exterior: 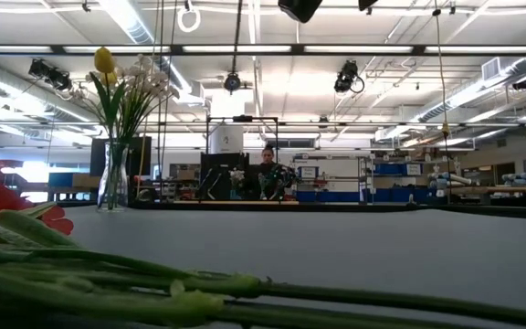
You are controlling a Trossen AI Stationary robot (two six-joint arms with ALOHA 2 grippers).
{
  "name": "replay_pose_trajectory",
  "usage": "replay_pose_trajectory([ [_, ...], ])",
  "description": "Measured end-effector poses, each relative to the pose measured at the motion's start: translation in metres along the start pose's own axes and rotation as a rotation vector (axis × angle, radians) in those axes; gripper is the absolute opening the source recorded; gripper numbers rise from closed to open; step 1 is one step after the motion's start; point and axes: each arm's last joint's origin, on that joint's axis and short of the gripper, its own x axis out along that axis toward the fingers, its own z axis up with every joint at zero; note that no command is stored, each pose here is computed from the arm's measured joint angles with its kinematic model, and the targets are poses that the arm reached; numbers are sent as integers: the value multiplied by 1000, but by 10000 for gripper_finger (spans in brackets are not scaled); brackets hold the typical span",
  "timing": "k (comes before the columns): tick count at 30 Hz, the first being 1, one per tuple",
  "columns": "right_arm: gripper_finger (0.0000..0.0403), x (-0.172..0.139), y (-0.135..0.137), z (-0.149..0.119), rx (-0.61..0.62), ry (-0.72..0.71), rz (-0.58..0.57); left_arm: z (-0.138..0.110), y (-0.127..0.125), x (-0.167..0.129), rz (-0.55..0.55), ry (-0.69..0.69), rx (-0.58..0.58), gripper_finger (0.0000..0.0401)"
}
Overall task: Sort flowers into vase by color
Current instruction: Put the black flowers into the yellow vase
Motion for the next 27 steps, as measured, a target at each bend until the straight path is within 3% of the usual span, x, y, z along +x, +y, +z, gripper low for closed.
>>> replay_pose_trajectory([
  [8,32,0,0,-2,-25,29,-21,-2,3,4,96,38,4,122],
  [11,38,0,0,-2,-45,30,-22,-2,3,4,95,39,5,93],
  [15,57,0,-2,1,-68,12,-39,-3,2,3,65,35,5,24],
  [19,89,0,-2,2,-115,-19,-25,-3,1,3,38,34,33,11],
  [22,121,-2,0,5,-170,-49,0,-8,-2,2,12,81,77,8],
  [27,160,-12,9,6,-363,-154,81,-8,-1,-12,6,125,81,4],
])
